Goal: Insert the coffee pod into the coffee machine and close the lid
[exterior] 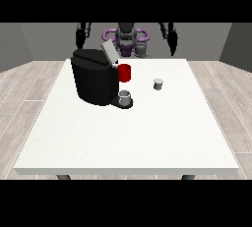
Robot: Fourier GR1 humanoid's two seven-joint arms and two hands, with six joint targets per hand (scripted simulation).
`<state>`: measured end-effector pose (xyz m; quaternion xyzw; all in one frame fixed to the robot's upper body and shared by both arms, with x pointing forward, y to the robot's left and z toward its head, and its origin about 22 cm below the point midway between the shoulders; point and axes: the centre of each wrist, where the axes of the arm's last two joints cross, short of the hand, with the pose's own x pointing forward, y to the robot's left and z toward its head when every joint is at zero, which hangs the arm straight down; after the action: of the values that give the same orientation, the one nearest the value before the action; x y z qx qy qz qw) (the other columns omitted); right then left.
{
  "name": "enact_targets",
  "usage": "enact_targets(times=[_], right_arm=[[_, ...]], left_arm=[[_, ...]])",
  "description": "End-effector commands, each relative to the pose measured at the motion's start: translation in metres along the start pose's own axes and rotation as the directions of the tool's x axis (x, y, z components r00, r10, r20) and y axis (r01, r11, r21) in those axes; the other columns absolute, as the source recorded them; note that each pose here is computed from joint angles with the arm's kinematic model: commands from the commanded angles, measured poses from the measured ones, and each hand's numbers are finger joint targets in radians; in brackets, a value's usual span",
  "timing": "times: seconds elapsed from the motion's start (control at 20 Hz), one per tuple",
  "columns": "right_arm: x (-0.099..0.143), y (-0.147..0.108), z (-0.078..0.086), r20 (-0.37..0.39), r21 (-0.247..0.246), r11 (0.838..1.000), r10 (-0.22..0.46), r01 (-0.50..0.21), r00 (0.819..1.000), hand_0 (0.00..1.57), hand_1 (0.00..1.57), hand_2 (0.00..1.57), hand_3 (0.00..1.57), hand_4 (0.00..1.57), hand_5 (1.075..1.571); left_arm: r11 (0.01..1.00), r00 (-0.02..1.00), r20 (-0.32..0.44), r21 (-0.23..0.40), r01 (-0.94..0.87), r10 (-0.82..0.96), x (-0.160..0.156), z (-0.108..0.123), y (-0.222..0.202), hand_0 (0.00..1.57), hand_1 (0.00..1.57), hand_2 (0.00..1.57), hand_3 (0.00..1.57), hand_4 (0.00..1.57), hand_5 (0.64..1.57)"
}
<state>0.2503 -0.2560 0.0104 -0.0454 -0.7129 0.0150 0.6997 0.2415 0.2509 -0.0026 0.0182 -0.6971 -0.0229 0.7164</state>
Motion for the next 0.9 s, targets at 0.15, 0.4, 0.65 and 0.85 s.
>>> enact_targets(times=[0.15, 0.4, 0.65, 0.85], right_arm=[[-0.017, 0.002, 0.01, -0.049, 0.04, 0.999, -0.009, 0.011, 0.999, 0.0, 0.0, 0.0, 0.0, 0.0, 1.571], [-0.01, 0.012, 0.002, 0.0, -0.107, 0.985, 0.133, -0.132, 0.991, 0.0, 0.0, 0.0, 0.0, 0.0, 1.571], [0.008, 0.022, -0.012, 0.082, -0.051, 0.987, 0.154, -0.15, 0.985, 0.0, 0.0, 0.0, 0.0, 0.0, 1.571], [0.009, 0.036, -0.022, 0.114, -0.062, 0.99, 0.134, -0.128, 0.984, 0.0, 0.0, 0.0, 0.0, 0.0, 1.571]], left_arm=[[0.981, 0.982, 0.098, -0.089, 0.173, -0.164, 0.007, -0.004, -0.003, 0.0, 0.0, 0.0, 0.0, 0.0, 1.571], [0.911, 0.918, 0.199, -0.169, 0.376, -0.342, 0.023, -0.015, 0.025, 0.0, 0.0, 0.0, 0.0, 0.0, 1.571], [0.868, 0.866, 0.178, -0.094, 0.487, -0.467, 0.055, -0.055, 0.049, 0.0, 0.0, 0.0, 0.0, 0.0, 1.571], [0.826, 0.834, 0.136, -0.121, 0.55, -0.535, 0.065, -0.072, 0.058, 0.0, 0.0, 0.0, 0.0, 0.0, 1.571]])
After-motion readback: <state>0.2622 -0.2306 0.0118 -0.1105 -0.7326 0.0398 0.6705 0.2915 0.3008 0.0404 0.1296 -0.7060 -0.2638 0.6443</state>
